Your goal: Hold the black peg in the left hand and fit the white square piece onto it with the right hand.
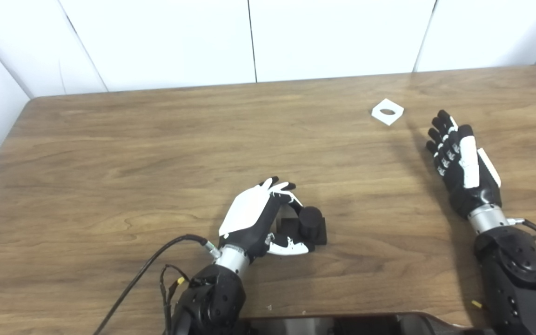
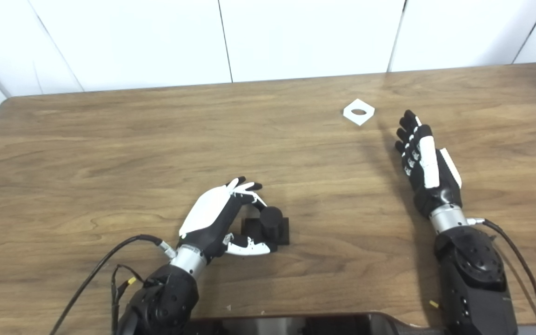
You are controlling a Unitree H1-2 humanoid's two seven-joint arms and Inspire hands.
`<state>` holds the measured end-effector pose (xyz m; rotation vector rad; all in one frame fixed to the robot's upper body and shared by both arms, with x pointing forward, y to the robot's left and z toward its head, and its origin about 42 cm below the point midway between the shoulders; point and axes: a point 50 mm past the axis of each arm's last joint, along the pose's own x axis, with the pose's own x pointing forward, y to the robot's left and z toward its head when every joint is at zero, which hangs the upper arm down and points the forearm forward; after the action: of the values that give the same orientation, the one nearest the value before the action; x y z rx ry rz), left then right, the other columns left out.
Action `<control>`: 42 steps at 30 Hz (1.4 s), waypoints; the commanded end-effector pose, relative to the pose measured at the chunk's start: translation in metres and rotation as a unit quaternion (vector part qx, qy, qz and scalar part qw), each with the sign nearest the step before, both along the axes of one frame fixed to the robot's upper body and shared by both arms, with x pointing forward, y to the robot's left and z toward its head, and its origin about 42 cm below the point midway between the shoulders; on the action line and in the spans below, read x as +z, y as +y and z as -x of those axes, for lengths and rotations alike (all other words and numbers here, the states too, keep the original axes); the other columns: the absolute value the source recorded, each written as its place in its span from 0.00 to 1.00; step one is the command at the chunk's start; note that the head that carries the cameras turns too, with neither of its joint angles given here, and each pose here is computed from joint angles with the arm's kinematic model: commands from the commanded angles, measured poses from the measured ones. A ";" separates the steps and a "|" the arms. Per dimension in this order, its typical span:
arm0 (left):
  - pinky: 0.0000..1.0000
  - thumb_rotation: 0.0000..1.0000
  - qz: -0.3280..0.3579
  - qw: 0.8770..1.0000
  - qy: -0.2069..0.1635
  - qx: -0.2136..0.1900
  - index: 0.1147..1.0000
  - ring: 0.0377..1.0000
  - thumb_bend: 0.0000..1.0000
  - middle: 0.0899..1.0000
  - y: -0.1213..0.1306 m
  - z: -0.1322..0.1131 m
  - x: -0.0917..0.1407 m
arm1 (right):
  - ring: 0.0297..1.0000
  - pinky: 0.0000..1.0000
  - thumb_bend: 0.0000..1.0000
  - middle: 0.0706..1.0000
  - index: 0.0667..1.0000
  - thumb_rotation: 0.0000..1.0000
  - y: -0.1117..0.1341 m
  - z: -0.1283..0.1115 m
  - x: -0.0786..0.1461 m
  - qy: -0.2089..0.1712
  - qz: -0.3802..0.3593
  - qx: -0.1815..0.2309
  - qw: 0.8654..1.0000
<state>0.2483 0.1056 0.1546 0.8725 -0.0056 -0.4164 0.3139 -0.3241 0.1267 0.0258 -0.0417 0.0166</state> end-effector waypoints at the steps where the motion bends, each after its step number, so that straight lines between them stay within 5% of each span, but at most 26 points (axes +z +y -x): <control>1: 1.00 0.08 -0.018 0.999 0.032 -0.014 0.42 1.00 0.51 0.89 -0.001 0.005 -0.016 | 1.00 1.00 0.62 1.00 1.00 1.00 0.007 0.012 -0.021 0.021 -0.018 0.000 1.000; 6: 1.00 0.08 -0.022 0.999 0.030 -0.011 0.42 1.00 0.51 0.89 0.002 0.003 -0.017 | 1.00 1.00 0.63 1.00 1.00 0.98 0.005 0.011 -0.018 0.019 -0.019 0.003 1.000; 18: 1.00 0.07 -0.025 0.999 0.025 0.008 0.42 1.00 0.51 0.89 0.007 -0.001 -0.019 | 1.00 1.00 0.67 1.00 1.00 0.66 0.004 -0.004 0.017 -0.020 0.118 -0.004 0.993; 32: 1.00 0.08 -0.019 0.999 0.018 0.028 0.42 1.00 0.51 0.89 0.004 -0.003 -0.022 | 1.00 1.00 0.72 1.00 0.97 0.59 0.001 -0.030 0.050 -0.043 0.166 0.003 0.985; 42: 1.00 0.08 -0.021 0.999 0.015 0.035 0.42 1.00 0.50 0.89 0.003 -0.005 -0.024 | 0.99 1.00 0.72 0.97 0.92 0.54 -0.005 -0.058 0.091 -0.086 0.246 0.005 0.965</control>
<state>0.2533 0.1039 0.1462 0.8537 -0.0011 -0.3546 0.3560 -0.3318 0.1852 -0.4388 -0.1095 0.0335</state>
